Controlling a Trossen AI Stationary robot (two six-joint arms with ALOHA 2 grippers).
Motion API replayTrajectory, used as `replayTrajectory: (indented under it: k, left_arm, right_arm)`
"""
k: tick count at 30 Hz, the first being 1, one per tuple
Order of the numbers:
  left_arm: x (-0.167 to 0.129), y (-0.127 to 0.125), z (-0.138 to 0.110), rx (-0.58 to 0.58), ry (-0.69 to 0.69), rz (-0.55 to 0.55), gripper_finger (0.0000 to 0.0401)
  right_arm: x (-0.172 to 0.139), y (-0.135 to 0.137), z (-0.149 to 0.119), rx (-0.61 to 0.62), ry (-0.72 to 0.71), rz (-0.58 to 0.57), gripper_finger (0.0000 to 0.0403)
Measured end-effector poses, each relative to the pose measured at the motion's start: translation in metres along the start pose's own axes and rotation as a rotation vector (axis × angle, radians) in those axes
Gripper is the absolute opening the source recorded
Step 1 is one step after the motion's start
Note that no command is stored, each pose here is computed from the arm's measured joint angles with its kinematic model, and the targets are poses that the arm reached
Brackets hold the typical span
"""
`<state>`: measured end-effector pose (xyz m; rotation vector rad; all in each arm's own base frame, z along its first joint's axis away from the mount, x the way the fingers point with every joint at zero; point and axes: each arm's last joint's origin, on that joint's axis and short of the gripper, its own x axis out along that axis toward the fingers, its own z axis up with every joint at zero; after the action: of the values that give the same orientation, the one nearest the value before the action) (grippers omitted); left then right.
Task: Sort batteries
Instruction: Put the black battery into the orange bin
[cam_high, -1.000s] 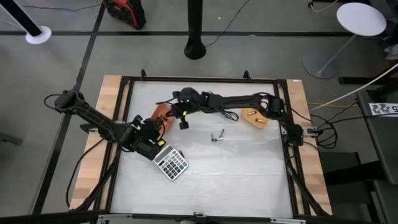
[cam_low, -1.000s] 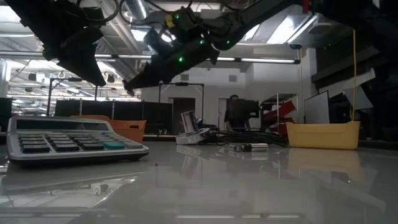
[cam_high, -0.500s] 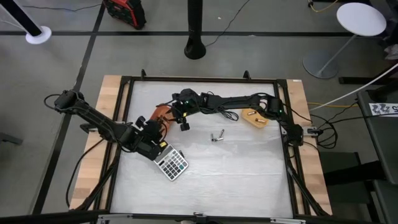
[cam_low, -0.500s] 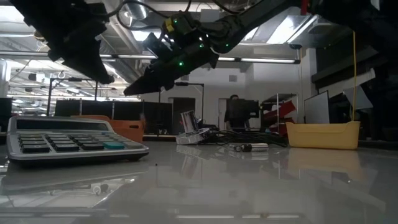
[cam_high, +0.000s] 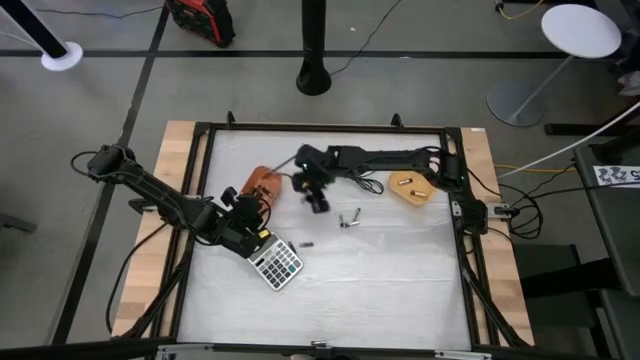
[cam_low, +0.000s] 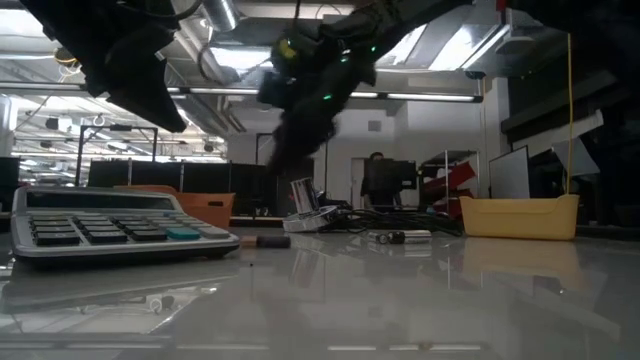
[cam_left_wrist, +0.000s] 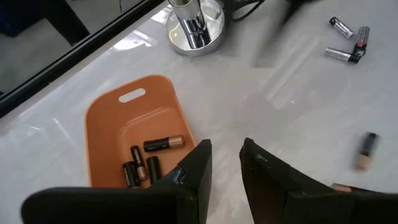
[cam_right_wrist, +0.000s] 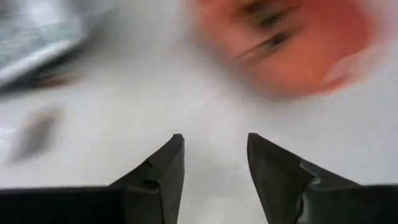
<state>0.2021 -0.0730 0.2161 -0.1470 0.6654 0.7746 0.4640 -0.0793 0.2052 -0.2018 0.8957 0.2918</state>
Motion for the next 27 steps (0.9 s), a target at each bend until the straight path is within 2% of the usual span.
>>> replayTrajectory:
  k: [3,4,6,11,15,21,23,27]
  left_arm:
    - [0.000,0.000,0.000,0.010,0.001,0.001,0.0076]
    - [0.000,0.000,0.000,0.010,0.001,0.001,0.0076]
    - [0.000,0.000,0.000,0.014,0.001,0.002,0.0076]
    - [0.000,0.000,0.000,0.017,0.001,0.002,0.0076]
    - [0.000,0.000,0.000,0.017,0.001,0.002,0.0076]
    - [0.000,0.000,0.000,-0.012,0.001,0.002,0.0076]
    - [0.000,0.000,0.000,-0.020,0.001,0.002,0.0076]
    - [0.000,0.000,0.000,-0.022,0.000,0.001,0.0076]
  right_arm:
    - [-0.003,0.025,-0.005,0.064,0.052,0.278,0.0158]
    - [-0.001,0.033,-0.006,0.068,0.060,0.335,0.0155]
    - [0.009,0.053,-0.009,0.056,0.088,0.381,0.0149]
    - [0.037,0.103,-0.022,-0.046,0.186,0.330,0.0137]
    - [0.046,0.135,-0.022,-0.106,0.200,0.363,0.0136]
    - [0.049,0.163,-0.015,-0.089,0.197,0.380,0.0136]
    - [0.052,0.169,-0.013,-0.078,0.201,0.334,0.0136]
    - [0.056,0.174,-0.011,-0.086,0.226,0.162,0.0136]
